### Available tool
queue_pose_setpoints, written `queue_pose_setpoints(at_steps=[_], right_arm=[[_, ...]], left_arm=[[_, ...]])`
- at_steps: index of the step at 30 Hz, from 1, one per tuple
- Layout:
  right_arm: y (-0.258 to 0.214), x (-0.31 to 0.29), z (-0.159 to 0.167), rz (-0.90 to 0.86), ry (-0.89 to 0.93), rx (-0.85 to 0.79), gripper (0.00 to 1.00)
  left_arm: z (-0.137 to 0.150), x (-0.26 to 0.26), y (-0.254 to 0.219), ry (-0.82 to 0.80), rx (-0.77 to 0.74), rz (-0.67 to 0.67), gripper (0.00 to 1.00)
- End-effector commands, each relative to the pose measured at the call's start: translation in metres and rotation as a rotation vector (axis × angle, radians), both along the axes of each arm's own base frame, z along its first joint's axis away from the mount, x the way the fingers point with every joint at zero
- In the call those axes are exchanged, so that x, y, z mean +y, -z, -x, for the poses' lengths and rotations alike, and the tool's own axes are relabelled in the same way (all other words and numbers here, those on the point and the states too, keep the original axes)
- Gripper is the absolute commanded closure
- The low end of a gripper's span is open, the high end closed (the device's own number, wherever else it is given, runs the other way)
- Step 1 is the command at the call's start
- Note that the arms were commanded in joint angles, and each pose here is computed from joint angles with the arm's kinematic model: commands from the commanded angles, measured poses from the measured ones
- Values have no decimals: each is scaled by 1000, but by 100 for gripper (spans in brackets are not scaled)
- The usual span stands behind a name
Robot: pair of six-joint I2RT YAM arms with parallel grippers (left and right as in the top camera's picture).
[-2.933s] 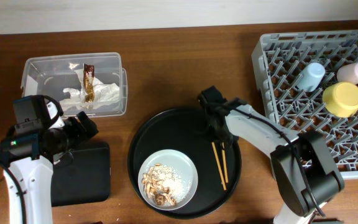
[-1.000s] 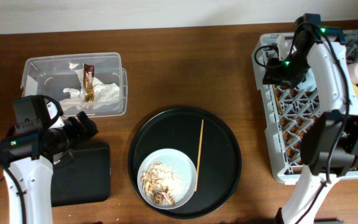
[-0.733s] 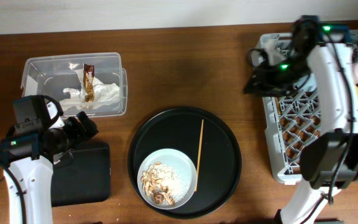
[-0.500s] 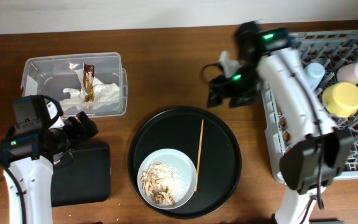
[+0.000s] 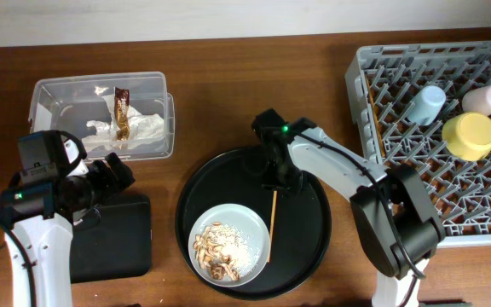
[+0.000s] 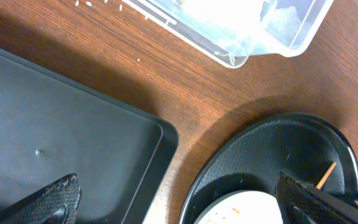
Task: Sort waste into correct bins and load items into the dishwasher rack
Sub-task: 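Return the right gripper to the tray and grasp the second chopstick, then carry the second chopstick to the rack and insert it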
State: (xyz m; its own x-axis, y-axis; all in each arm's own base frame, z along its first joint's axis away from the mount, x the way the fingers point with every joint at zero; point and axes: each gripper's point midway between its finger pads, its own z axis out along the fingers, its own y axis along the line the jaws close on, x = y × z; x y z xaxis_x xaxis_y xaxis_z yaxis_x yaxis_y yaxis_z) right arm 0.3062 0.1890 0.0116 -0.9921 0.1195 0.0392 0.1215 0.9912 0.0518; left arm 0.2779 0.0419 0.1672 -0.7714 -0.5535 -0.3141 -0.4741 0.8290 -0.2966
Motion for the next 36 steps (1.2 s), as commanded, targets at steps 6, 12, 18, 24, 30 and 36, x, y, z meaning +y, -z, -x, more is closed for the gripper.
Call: queue_pose_setpoints(at_steps=[6,12,18,24,30,36], right_arm=[[23,-3,15,-28,32,24,59],[21,-3,17,-37,37,44,95],[-39,-16,-5,-94,17,63,96],[-159,-100,-78,-68,-98,-189,96],[-184,-198,-119,7,-229,-363,96],[-178,-265,-144,44,-133,-448,96]], left_arm=[[-1,2,-8,-15,-22,-5,1],[-1,2,-7,-15,-22,-5,1],[-1,2,-7,-15,-22,-5,1],[-1,2,-7,-15,-22,-6,1],[-1,2,-7,-15,-22,-5,1],[-1,2,-7,-15,-22,-5,1]])
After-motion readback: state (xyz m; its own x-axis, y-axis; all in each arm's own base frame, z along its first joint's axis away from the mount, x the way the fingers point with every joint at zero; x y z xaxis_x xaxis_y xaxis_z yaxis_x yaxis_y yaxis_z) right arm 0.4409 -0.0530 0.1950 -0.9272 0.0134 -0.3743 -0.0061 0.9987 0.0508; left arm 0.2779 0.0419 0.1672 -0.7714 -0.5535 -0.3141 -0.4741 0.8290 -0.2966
